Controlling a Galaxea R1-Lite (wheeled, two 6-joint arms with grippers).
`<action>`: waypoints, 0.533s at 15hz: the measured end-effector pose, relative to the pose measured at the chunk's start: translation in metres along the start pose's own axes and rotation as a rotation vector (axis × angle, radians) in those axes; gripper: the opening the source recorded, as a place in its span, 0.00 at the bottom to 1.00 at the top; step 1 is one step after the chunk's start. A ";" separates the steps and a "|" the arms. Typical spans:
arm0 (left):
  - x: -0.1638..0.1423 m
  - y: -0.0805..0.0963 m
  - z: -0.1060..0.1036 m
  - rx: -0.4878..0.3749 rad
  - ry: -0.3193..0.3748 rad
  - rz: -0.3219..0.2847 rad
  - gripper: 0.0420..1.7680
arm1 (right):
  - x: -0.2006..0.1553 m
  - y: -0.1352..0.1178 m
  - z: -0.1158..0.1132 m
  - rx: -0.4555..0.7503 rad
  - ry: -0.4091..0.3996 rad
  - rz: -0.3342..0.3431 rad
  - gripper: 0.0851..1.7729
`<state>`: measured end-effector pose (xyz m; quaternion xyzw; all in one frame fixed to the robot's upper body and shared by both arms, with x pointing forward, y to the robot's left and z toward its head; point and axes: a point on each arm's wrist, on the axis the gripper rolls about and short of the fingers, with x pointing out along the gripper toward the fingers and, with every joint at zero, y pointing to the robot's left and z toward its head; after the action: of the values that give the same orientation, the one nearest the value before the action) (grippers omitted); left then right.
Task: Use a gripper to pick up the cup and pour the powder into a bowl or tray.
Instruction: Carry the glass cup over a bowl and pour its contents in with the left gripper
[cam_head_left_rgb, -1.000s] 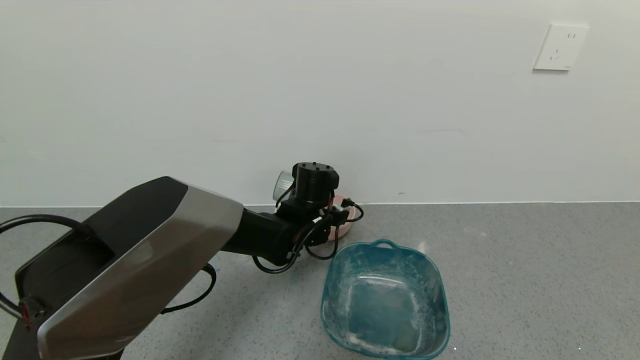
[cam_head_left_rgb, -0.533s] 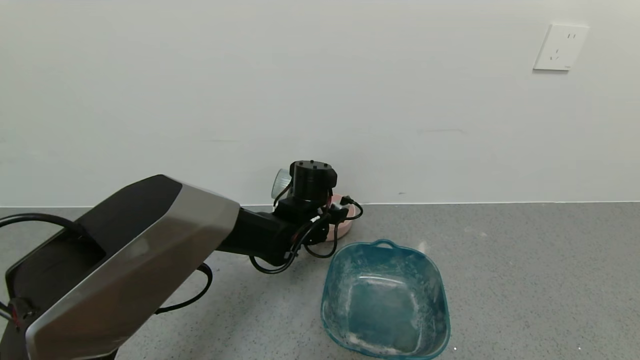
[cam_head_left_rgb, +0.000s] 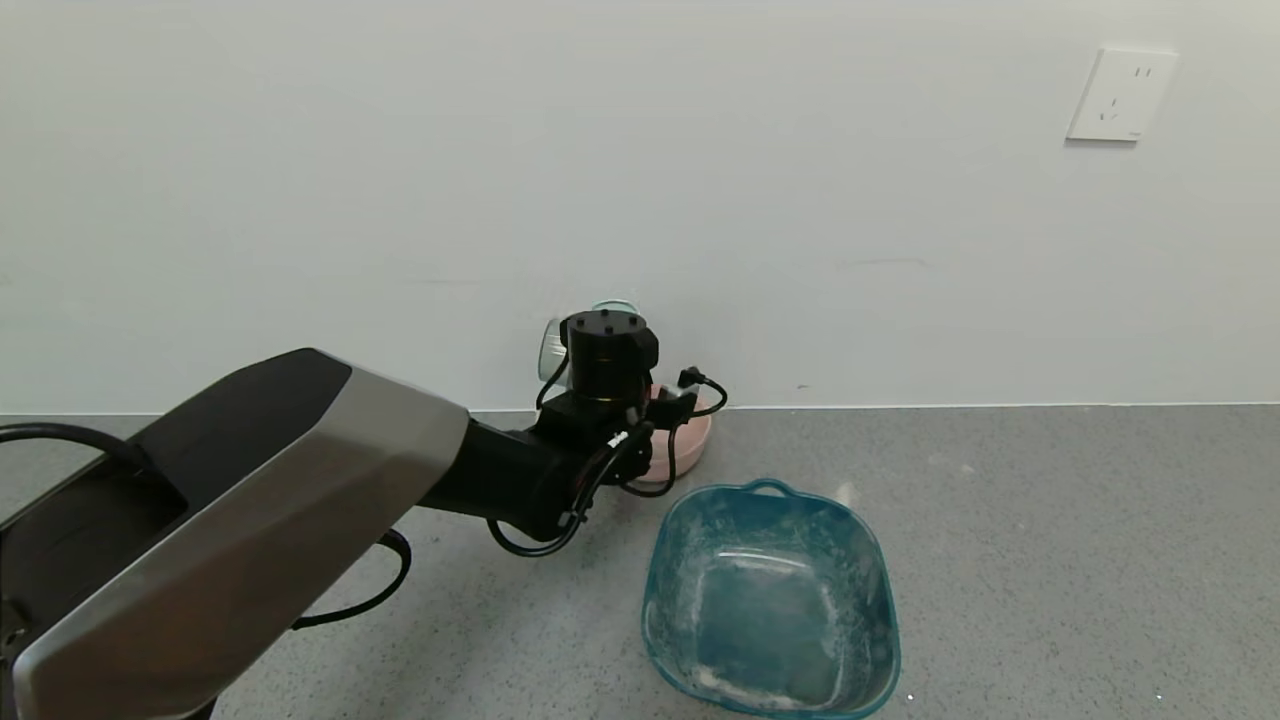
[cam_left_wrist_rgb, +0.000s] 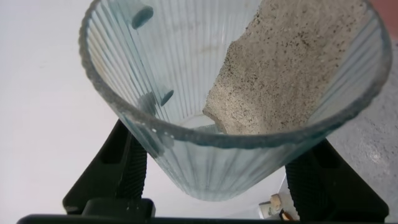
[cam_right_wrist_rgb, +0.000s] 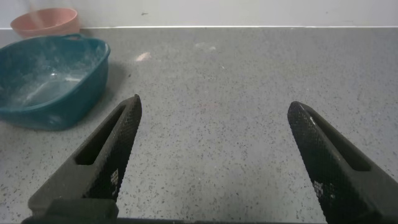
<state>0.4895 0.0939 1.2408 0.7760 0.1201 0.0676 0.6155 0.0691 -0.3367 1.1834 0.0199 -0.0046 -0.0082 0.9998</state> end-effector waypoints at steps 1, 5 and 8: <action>0.000 0.001 0.000 -0.026 0.002 0.021 0.71 | 0.000 0.000 0.000 0.000 0.000 0.000 0.96; 0.000 -0.003 -0.001 -0.109 0.013 0.058 0.71 | 0.000 0.000 0.000 0.000 0.000 0.000 0.96; -0.001 -0.007 -0.003 -0.199 0.016 0.042 0.71 | 0.000 0.000 0.000 0.000 0.000 0.000 0.96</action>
<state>0.4868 0.0978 1.2345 0.7128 0.1017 0.0983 0.6870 0.0691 -0.3367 1.1834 0.0197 -0.0046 -0.0084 0.9998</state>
